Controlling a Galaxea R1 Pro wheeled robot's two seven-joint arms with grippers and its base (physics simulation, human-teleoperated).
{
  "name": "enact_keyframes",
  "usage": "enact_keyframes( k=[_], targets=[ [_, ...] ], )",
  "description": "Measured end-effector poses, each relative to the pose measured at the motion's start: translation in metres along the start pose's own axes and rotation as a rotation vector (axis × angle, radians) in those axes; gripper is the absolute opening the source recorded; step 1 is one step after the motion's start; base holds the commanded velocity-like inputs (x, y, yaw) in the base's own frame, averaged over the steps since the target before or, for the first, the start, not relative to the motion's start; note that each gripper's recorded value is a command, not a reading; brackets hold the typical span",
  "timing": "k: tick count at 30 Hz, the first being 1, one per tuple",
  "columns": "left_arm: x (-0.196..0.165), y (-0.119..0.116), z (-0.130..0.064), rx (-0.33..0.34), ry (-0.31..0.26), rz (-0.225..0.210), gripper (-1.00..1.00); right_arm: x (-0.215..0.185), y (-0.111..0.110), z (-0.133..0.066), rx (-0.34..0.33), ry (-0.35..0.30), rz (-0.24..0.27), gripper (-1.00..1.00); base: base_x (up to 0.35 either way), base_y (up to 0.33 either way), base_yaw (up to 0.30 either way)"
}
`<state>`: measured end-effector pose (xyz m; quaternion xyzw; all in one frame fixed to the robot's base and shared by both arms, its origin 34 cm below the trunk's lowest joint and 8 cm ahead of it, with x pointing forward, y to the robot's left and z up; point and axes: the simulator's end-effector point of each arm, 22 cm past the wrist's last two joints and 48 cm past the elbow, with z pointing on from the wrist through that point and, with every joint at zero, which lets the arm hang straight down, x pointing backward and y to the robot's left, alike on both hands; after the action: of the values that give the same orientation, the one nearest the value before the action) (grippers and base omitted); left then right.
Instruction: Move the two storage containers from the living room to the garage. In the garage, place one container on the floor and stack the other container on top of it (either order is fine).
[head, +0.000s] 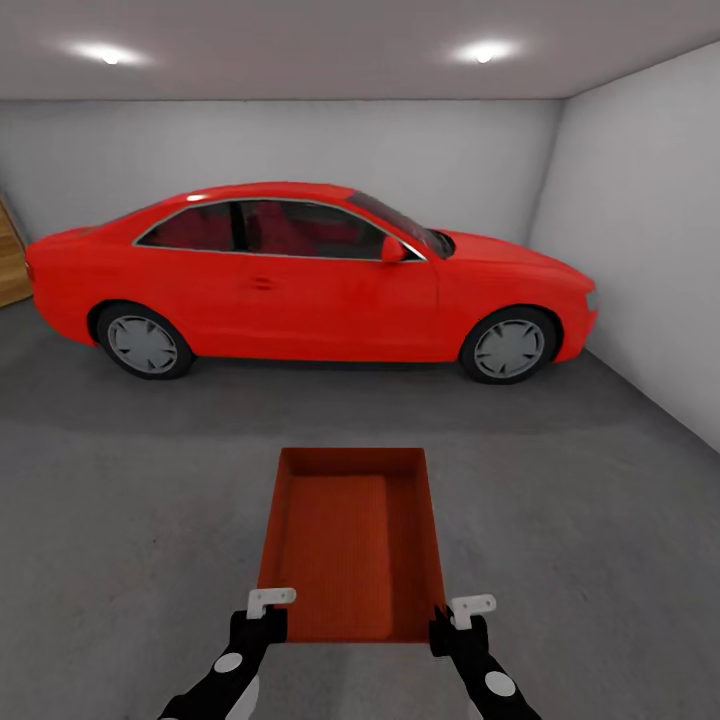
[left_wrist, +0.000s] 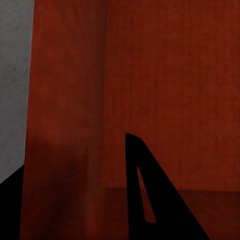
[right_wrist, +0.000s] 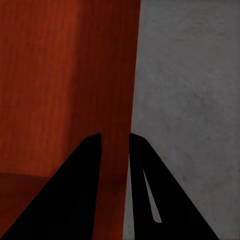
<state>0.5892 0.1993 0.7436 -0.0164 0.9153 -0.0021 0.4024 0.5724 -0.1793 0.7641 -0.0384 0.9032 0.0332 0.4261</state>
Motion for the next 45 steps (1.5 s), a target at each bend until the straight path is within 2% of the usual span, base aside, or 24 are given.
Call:
enact_keyframes(
  k=[7, 45],
  targets=[
    [0.006, 0.000, 0.002, 0.000, 0.011, 0.000, -1.00, 0.006, 0.000, 0.002, 0.000, 0.011, 0.001, -1.00, 0.131, 0.000, 0.000],
    [0.024, 0.000, 0.006, -0.001, 0.044, 0.001, -1.00, 0.024, 0.000, 0.005, -0.001, 0.044, 0.007, -1.00, 0.001, 0.000, 0.000]
  ],
)
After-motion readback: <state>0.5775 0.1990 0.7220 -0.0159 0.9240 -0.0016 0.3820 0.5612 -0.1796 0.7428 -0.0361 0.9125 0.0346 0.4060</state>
